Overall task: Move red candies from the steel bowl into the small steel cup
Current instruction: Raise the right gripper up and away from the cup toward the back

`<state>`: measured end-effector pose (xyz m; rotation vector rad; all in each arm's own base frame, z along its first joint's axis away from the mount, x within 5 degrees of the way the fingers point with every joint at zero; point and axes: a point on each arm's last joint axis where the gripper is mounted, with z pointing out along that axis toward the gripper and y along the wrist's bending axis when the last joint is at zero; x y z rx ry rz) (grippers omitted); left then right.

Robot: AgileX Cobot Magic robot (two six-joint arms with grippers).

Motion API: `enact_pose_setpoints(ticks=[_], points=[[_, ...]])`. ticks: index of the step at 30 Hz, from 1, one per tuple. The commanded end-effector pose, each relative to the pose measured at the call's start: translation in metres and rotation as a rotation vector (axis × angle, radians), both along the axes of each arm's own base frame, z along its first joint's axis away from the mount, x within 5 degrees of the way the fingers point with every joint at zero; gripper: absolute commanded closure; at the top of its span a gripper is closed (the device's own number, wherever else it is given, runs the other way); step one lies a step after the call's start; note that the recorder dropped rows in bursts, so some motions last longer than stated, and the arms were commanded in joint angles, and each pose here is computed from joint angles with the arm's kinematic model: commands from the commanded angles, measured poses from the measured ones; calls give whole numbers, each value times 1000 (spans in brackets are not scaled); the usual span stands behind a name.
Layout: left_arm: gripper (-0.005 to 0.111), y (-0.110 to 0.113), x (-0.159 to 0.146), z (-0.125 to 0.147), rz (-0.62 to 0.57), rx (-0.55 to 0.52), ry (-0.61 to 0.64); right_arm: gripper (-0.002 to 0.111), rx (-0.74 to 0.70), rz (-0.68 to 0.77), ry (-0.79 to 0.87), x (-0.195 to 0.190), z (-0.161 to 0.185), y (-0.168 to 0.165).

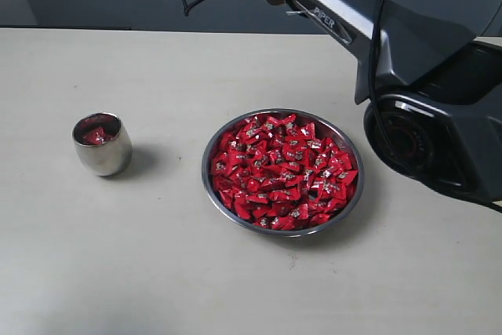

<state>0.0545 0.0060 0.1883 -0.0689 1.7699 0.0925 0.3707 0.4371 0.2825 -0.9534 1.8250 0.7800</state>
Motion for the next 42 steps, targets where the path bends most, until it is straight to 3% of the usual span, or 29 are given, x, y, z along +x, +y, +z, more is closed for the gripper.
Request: enact_pose_setpoints(ticks=[1, 8, 11, 16, 18, 23, 26, 42], points=[[106, 0, 0, -1, -7, -2, -3, 109, 120, -99, -27, 8, 13, -2], [106, 0, 0, -1, -7, -2, -3, 109, 353, -346, 216, 20, 17, -9], [106, 0, 0, -1, -7, -2, -3, 109, 417, -391, 330, 20, 16, -9], [106, 0, 0, -1, -7, -2, -3, 109, 415, -391, 336, 20, 15, -9], [106, 0, 0, -1, -7, -2, -3, 109, 366, -371, 282, 20, 14, -9], [106, 0, 0, -1, -7, -2, -3, 109, -2, -152, -99, 8, 6, -2], [106, 0, 0, -1, -7, -2, -3, 109, -135, -85, -155, 3, 1, -3], [106, 0, 0, -1, -7, -2, -3, 109, -144, -111, -142, -14, 60, -26]])
